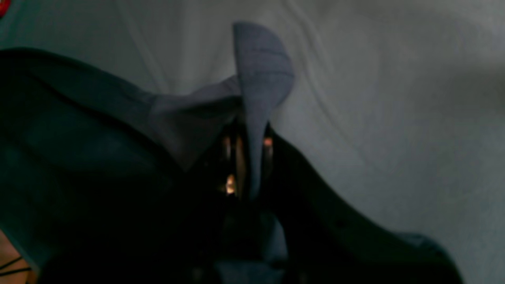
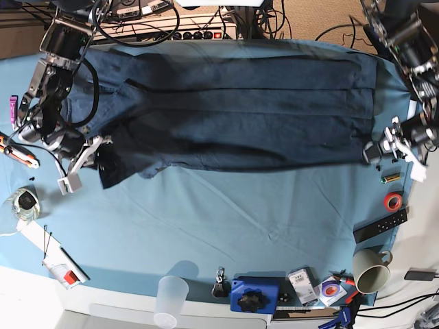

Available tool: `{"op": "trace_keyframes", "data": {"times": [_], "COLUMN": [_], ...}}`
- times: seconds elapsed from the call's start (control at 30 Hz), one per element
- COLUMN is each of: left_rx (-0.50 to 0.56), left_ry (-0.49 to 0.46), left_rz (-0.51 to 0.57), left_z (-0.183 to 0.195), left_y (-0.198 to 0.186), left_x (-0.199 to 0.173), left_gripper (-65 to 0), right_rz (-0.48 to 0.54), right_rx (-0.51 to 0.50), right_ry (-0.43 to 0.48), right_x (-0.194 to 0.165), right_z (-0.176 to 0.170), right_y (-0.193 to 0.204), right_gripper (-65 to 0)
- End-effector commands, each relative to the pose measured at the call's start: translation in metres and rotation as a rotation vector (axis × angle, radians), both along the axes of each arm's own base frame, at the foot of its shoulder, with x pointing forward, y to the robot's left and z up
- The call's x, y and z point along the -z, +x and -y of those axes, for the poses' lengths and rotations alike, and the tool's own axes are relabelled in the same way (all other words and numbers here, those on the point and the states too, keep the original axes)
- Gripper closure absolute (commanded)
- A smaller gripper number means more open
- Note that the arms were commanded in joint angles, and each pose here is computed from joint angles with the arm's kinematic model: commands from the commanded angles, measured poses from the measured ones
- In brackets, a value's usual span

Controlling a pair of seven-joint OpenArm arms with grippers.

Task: Fold the T-shirt properly
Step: 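Lift the hem with both grippers and fold it toward the collar, then hold the folded strip ends with both grippers and pull them taut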

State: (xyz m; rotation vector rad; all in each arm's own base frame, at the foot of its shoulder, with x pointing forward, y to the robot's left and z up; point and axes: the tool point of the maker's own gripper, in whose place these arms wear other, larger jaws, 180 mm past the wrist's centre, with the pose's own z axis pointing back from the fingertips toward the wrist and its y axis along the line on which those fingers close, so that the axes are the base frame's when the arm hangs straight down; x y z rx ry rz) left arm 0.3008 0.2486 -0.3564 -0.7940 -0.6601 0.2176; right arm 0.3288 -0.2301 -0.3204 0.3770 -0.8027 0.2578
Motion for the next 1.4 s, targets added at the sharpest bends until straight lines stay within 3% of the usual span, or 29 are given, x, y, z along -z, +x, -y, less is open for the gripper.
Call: {"op": "trace_keyframes", "data": {"times": [0.0, 0.17, 0.43, 0.7, 1.0, 1.37], "left_rx": [0.001, 0.051, 0.119, 0.135, 0.136, 0.136], "left_ry": [0.024, 0.127, 0.247, 0.276, 0.278, 0.278], "left_rz": [0.052, 0.067, 0.075, -0.004, -0.018, -0.019], "left_z": [-0.007, -0.002, 0.007, 0.006, 0.006, 0.006], "left_y": [0.003, -0.023, -0.053, -0.079, -0.084, -0.084], "left_x": [-0.017, -0.023, -0.031, -0.014, -0.011, -0.010], "left_gripper": [0.0, 0.0, 0.0, 0.0, 0.0, 0.0], "right_rz": [0.065, 0.054, 0.033, 0.004, -0.110, -0.139], "right_rx": [-0.007, -0.024, 0.051, 0.091, 0.091, 0.164], "right_ry": [0.000, -0.007, 0.006, -0.030, -0.049, -0.087], "right_x": [-0.020, -0.022, -0.020, -0.017, 0.010, 0.013], "right_z": [0.001, -0.001, 0.024, 0.038, 0.039, 0.060], "right_y": [0.007, -0.008, -0.042, -0.071, -0.105, -0.117], "right_gripper": [0.0, 0.0, 0.0, 0.0, 0.0, 0.0]}}
